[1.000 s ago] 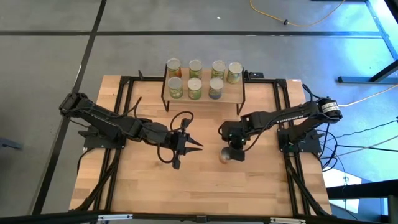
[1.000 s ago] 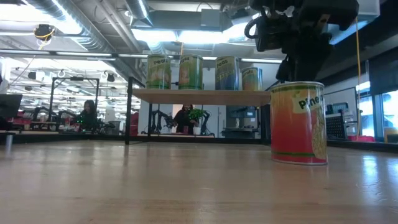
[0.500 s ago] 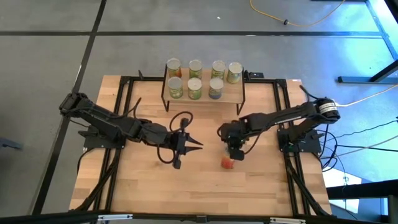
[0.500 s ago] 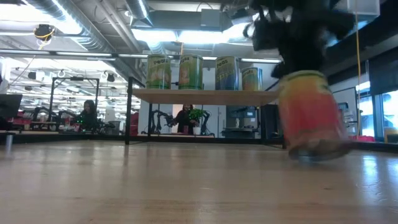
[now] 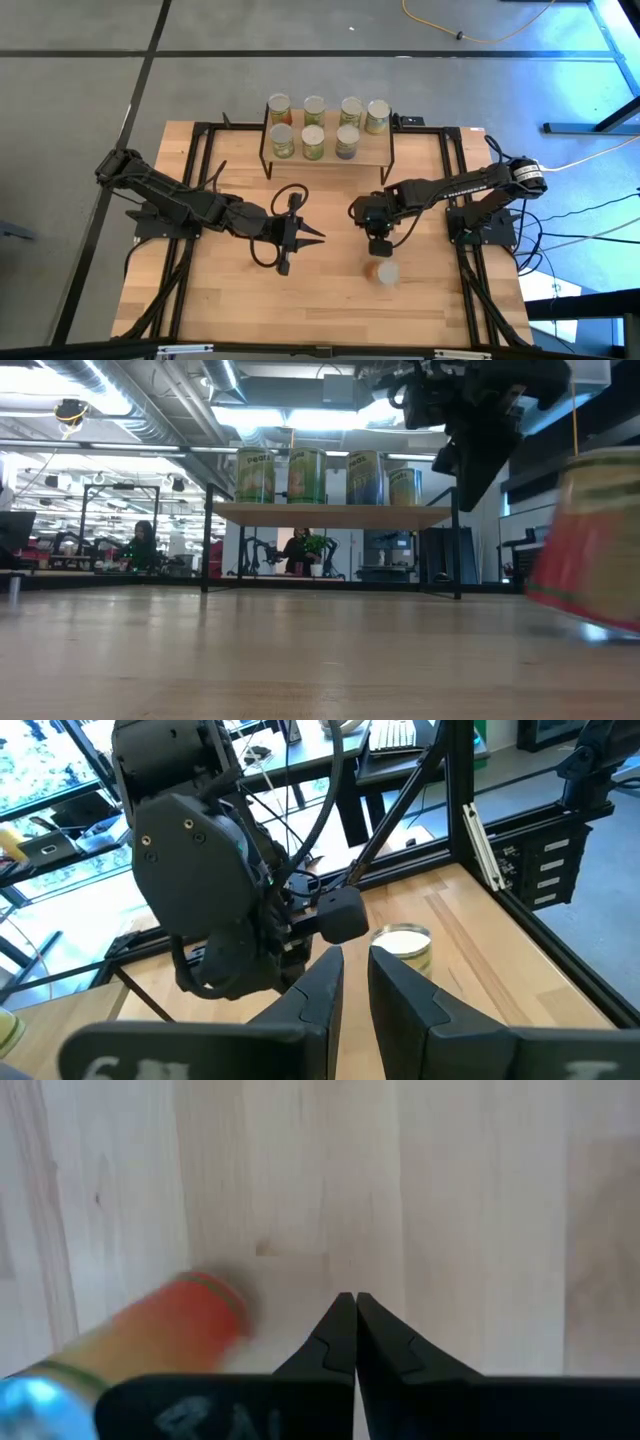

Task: Pick and place cans onto a shelf
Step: Put the canned pineapples on the shelf

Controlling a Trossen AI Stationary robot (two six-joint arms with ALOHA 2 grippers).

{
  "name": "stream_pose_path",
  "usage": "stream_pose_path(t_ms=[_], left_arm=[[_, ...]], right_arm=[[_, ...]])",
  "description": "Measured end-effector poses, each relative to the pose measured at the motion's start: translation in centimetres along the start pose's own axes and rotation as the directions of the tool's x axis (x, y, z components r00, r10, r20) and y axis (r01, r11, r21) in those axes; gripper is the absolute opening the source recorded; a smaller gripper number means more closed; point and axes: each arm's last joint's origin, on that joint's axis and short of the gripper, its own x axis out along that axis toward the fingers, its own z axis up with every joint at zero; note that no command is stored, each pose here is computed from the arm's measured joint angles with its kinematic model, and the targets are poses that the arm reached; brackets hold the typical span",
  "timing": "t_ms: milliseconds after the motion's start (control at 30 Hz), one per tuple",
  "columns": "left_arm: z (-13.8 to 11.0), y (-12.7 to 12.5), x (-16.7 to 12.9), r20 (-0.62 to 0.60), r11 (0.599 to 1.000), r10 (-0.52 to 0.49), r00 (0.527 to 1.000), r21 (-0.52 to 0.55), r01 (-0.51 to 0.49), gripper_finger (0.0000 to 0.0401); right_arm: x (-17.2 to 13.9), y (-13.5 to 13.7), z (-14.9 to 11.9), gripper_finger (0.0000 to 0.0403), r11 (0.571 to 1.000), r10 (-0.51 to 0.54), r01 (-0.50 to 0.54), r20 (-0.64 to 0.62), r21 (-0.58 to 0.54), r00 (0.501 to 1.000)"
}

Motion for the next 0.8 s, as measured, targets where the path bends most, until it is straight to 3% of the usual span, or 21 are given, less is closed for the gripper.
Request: stream_pose_path(t_ms=[233,367,467,600,700,800], left_arm=[[0.0,0.0,0.0,-0.001,1.0,0.001,1.0,0.001,-0.001,0.0043],[0.0,0.0,0.0,-0.001,1.0,0.002,1.0,0.001,-0.002,0.0043],[0.0,0.0,0.0,-0.001,1.0,0.002,1.0,0.001,-0.002,0.0043],[0.0,0.0,0.0,-0.001,1.0,0.002,1.0,0.001,-0.002,0.0043],[0.0,0.0,0.0,-0.001,1.0,0.001,1.0,0.001,-0.001,0.0043],[0.0,0.0,0.0,-0.001,1.0,0.002,1.0,0.001,-0.002,0.0043]], right_arm=[[-0.3,0.0,0.1,0.0,1.0,0.003,-0.003,-0.002,-0.011,1.0],[-2.1,0.4,0.4,0.0,0.999,0.015,-0.018,-0.052,-0.051,0.999],[-4.1,1.3,0.4,0.0,0.988,0.094,-0.107,-0.12,-0.109,0.988],[-5.8,3.1,0.3,0.0009,0.928,0.331,-0.354,-0.185,-0.112,0.925],[-6.1,4.2,0.2,0.0029,0.924,0.362,-0.379,-0.192,-0.06,0.912],[-6.1,5.0,-0.1,0.0054,0.926,0.344,-0.367,-0.203,-0.085,0.917]])
